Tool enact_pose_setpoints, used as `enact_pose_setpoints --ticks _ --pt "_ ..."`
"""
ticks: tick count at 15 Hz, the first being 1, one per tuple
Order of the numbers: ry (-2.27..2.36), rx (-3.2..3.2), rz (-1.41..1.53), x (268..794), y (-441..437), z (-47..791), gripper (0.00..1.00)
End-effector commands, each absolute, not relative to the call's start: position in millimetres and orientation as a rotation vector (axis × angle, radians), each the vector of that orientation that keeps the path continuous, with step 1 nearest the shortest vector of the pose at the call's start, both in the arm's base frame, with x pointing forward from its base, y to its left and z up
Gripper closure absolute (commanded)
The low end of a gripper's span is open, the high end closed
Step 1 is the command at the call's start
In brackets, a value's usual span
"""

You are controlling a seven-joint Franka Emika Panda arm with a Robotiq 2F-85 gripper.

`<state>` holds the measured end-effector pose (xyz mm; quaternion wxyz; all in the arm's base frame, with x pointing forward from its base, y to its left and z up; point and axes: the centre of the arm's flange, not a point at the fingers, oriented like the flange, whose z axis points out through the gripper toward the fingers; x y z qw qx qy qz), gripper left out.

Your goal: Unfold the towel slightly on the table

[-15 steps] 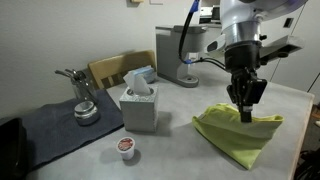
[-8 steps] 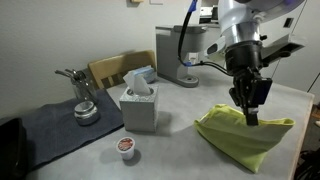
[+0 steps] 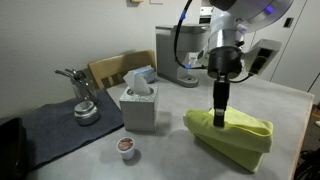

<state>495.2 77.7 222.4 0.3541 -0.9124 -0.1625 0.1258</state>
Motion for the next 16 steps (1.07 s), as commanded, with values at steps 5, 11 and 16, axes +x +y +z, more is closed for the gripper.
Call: enact_pose_setpoints --ticks 5,11,16 --pt "-0.249 -2.336 0.382 508 86 199 0.99" --pt "-0.278 -2.319 0.423 504 88 189 0.57" --pt "-0.282 -2.330 0.419 499 88 192 0.48"
